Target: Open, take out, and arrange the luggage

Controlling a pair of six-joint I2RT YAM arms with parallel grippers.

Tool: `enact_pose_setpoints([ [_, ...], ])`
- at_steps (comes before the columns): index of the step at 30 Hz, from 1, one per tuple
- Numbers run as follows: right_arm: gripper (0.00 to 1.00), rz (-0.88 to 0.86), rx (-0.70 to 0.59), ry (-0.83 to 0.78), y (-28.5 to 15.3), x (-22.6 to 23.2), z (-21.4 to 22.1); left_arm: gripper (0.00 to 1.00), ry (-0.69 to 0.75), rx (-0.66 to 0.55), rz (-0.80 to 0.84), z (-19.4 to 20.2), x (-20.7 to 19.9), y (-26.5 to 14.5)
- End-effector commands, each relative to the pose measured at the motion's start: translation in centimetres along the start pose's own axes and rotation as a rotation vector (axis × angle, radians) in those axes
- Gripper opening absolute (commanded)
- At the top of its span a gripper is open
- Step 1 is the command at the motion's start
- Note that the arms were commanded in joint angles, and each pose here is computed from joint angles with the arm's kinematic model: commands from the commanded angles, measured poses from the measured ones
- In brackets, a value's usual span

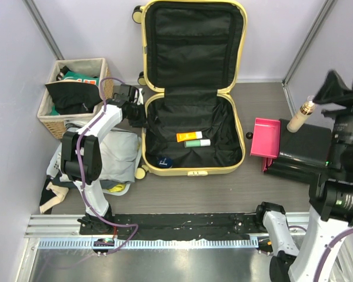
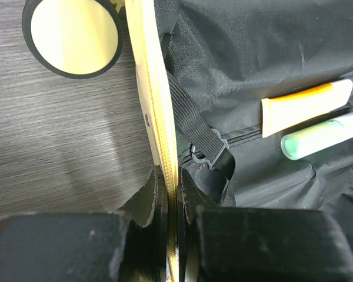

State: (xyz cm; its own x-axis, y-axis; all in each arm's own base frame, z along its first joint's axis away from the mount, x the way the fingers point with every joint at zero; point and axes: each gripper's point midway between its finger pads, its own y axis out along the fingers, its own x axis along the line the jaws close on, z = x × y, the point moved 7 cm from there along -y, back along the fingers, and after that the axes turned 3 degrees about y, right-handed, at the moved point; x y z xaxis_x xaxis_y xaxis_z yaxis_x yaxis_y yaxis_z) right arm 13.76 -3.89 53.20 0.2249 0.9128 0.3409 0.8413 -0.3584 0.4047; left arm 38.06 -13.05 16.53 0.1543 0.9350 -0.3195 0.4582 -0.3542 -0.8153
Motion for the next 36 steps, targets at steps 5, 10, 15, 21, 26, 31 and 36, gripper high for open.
enact_pose_setpoints([
  [5, 0.71, -0.324, 0.497, -0.002, 3.7, 7.6, 12.2, 0.00, 0.070, -0.154, 0.163, -3.0, -2.8, -4.1],
  [10, 0.76, -0.610, 0.743, -0.227, 0.1, 15.7, 20.2, 0.00, 0.075, -0.161, 0.163, -3.1, -2.9, -4.2],
  [15, 0.80, -0.992, 0.971, -0.478, -4.8, 18.3, 31.3, 0.00, 0.079, -0.141, 0.144, -2.8, -2.5, -3.5],
  [21, 0.79, -1.169, 1.074, -0.705, -6.3, 18.2, 40.4, 0.00, 0.077, -0.123, 0.148, -2.6, -2.4, -3.0],
  [26, 0.75, -1.242, 1.229, -0.787, -7.7, 17.8, 46.0, 0.00, 0.088, -0.121, 0.139, -2.5, -2.2, -2.7],
  [31, 0.73, -1.240, 1.339, -0.836, -8.8, 15.4, 49.6, 0.00, 0.104, -0.123, 0.150, -2.6, -2.3, -2.7],
  [36, 0.70, -1.196, 1.349, -0.856, -8.6, 14.3, 52.3, 0.00, 0.110, -0.110, 0.150, -2.3, -2.2, -2.3],
])
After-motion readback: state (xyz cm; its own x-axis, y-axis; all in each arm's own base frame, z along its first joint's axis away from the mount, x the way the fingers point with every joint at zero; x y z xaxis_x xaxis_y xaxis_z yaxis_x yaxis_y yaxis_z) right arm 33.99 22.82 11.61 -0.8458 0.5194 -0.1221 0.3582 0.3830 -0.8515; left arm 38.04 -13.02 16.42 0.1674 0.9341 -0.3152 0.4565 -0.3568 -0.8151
